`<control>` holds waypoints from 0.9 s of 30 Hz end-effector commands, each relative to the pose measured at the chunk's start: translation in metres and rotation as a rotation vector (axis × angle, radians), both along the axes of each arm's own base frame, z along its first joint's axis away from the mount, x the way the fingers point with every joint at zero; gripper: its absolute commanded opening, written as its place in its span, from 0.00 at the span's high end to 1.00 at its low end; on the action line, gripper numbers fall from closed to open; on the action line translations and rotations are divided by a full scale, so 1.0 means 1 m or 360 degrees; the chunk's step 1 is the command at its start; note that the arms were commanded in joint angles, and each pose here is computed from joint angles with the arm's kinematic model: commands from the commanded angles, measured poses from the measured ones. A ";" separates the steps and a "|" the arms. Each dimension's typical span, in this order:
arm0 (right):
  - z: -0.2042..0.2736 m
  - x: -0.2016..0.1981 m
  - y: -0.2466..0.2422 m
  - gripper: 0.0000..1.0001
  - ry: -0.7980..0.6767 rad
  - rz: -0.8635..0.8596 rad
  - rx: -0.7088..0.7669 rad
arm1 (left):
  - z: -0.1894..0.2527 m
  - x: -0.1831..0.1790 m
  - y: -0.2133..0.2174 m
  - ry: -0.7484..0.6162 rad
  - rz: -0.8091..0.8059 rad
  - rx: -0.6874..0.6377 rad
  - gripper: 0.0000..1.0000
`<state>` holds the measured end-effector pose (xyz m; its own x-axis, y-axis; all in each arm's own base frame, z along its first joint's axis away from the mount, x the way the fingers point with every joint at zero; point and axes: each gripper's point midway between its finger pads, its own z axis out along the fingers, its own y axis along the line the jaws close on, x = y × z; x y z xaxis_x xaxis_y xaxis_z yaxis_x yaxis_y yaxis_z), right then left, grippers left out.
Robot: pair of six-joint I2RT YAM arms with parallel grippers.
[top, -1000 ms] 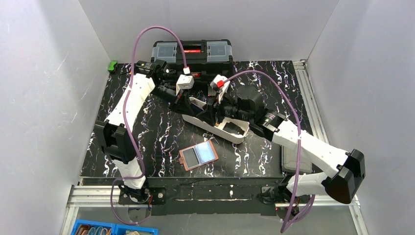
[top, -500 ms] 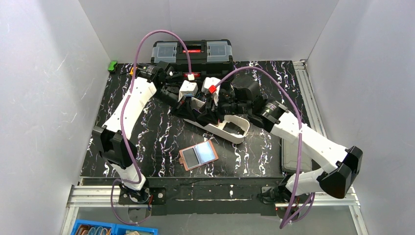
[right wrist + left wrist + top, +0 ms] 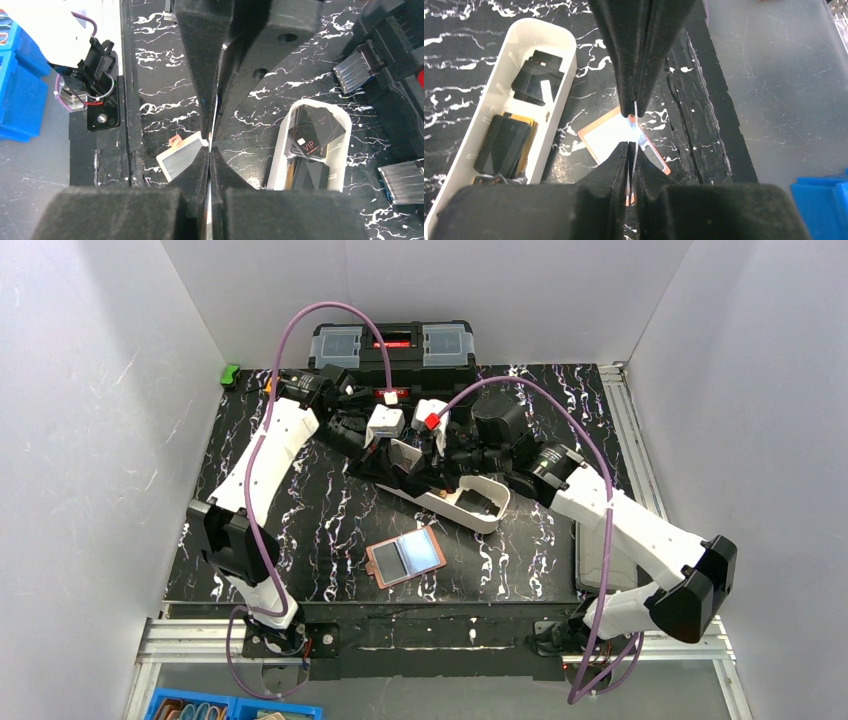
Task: Put the credit cards into the card holder
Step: Insert the credit card into the card holder.
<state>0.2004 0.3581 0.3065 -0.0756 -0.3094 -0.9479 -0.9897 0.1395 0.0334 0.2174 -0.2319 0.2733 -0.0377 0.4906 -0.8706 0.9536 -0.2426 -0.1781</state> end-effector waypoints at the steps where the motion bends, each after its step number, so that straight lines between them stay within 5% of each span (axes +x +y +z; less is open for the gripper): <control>1: -0.001 -0.004 0.005 0.99 0.0087 0.0016 -0.0033 | 0.023 -0.033 0.010 0.0263 0.0047 0.0057 0.83; 4: -0.021 0.000 -0.002 0.99 0.0150 -0.0086 -0.0100 | 0.018 -0.032 0.014 0.0245 0.0055 0.0102 0.46; 6: -0.039 0.002 -0.010 0.99 0.0204 -0.0177 -0.0135 | 0.009 -0.028 0.019 0.0239 0.0124 0.0142 0.03; 16: -0.167 -0.038 -0.050 0.99 0.0858 -0.0528 -0.0327 | -0.124 -0.036 0.080 -0.0025 0.0345 0.0651 0.02; 27: -0.213 -0.045 -0.055 0.99 0.1067 -0.0671 -0.0248 | -0.190 -0.046 0.079 -0.0407 0.0271 0.0821 0.02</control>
<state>0.1395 0.2840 0.0768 -0.7560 -0.3629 -0.5447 -0.6422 0.5721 0.5102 0.1391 -0.1420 0.0868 -0.0516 0.8597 -0.5082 0.9888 -0.0273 -0.1467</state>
